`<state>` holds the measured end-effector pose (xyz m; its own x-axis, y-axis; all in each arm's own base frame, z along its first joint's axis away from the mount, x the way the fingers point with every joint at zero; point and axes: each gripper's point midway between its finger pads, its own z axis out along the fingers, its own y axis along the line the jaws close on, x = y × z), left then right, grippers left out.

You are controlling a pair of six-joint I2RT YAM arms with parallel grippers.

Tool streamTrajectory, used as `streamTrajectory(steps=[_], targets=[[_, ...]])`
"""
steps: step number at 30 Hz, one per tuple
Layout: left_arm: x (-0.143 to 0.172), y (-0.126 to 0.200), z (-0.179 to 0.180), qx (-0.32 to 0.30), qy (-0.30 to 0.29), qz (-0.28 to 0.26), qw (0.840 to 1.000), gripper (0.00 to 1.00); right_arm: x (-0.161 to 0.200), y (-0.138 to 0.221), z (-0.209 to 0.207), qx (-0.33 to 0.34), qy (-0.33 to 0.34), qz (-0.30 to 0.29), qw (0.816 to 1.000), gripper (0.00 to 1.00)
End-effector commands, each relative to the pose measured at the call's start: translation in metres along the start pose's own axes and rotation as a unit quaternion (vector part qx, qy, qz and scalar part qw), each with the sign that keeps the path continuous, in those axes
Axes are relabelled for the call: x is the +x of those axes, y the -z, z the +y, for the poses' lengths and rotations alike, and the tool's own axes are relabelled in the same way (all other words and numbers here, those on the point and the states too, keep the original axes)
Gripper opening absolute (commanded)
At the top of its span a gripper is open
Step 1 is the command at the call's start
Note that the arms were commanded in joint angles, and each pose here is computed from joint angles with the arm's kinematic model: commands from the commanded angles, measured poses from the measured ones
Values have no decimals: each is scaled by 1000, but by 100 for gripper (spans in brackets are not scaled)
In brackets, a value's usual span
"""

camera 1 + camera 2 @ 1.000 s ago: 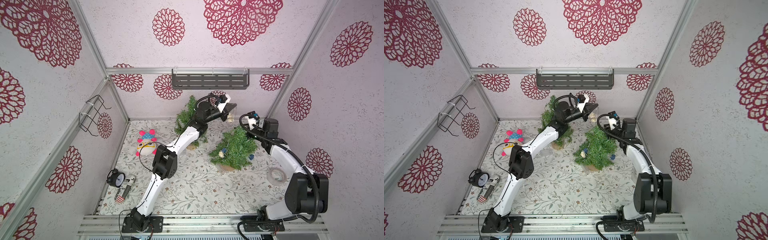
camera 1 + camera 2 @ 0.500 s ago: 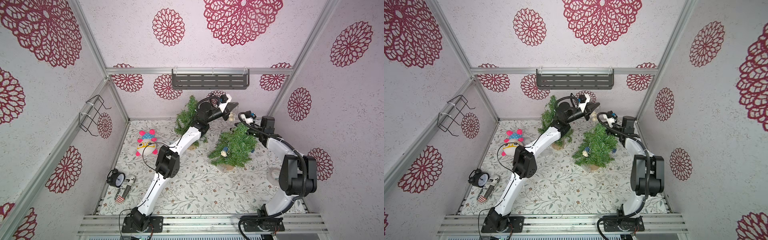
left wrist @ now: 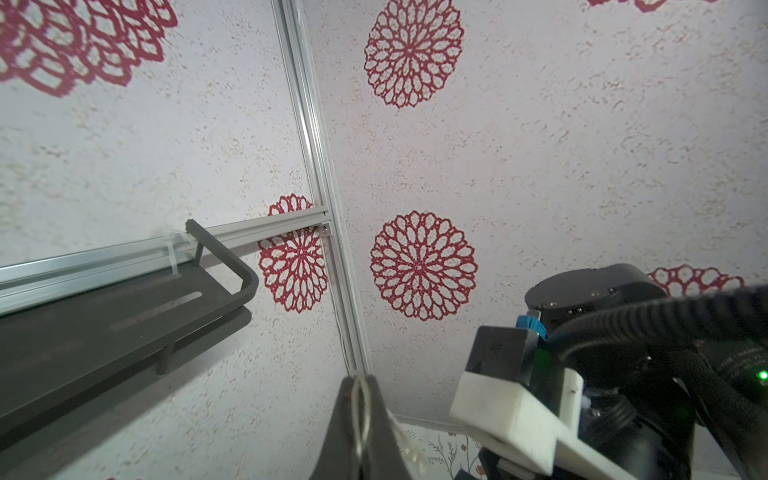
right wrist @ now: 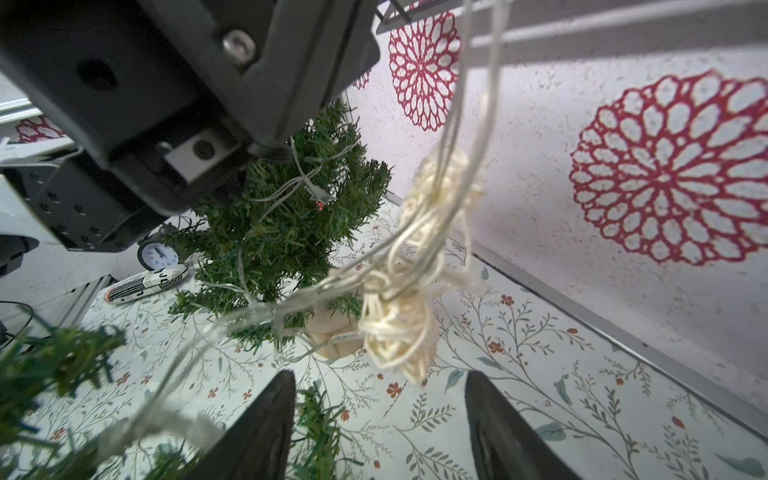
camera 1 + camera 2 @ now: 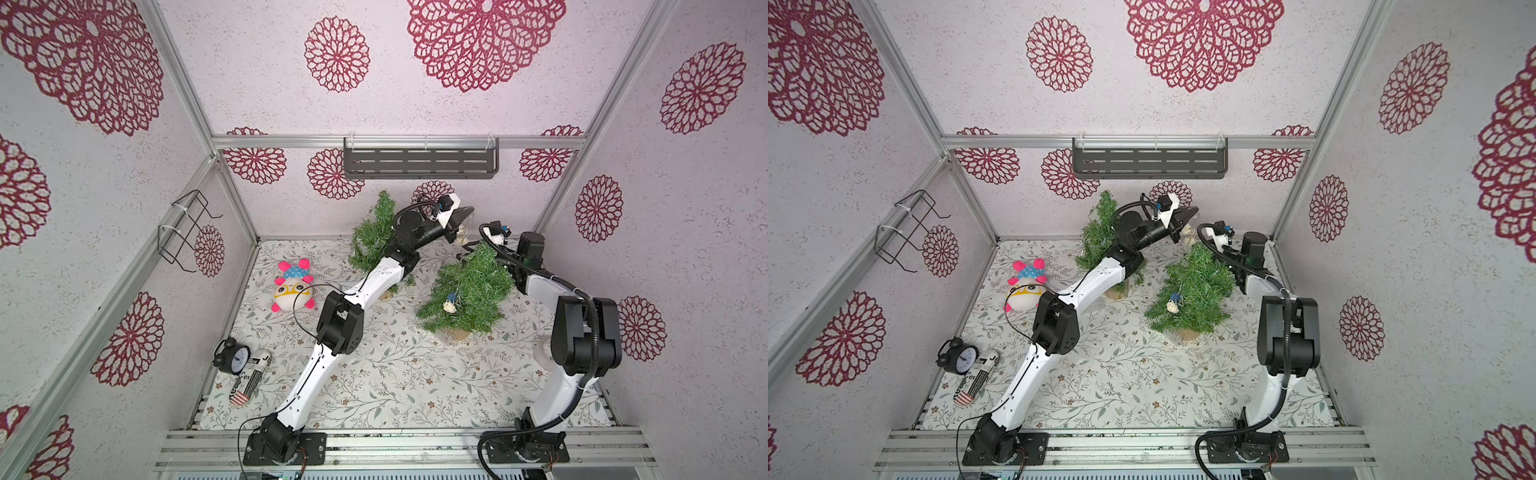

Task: Wrap string light around the christmas tree
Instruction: Wrap the light string around the Christmas tree.

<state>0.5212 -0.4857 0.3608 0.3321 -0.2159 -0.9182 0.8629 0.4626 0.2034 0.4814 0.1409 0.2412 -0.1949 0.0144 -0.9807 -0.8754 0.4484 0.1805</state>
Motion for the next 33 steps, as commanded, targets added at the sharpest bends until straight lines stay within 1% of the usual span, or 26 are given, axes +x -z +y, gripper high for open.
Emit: streamTrajectory(steps=[1, 7, 15, 20, 22, 25, 29, 32, 33], targets=[[-3, -2, 0, -6, -2, -20, 1000, 0, -26, 2, 1, -5, 13, -57, 998, 66], [-7, -4, -7, 2, 0, -19, 1000, 0, -29, 4, -3, 23, 11, -84, 996, 64], [-19, -5, -9, 6, -3, -25, 1000, 0, -29, 6, -8, 59, 9, -98, 993, 62], [-19, -5, -11, 11, -1, -23, 1000, 0, -37, 9, -6, 71, 14, -112, 991, 60], [-17, -5, -12, 12, 0, -21, 1000, 0, -42, 8, -4, 63, 16, -118, 991, 59], [-18, -5, -12, 13, 0, -21, 1000, 0, -43, 3, 0, 51, 12, -113, 992, 55], [-20, -4, -11, 15, -3, -16, 1000, 0, -48, 4, 1, 59, 7, -118, 991, 49], [-22, -3, -12, 18, -3, -16, 1000, 0, -53, 7, -3, 83, -4, -122, 989, 39], [-24, -3, -12, 19, -3, -16, 1000, 0, -53, 8, -7, 97, -11, -119, 988, 34]])
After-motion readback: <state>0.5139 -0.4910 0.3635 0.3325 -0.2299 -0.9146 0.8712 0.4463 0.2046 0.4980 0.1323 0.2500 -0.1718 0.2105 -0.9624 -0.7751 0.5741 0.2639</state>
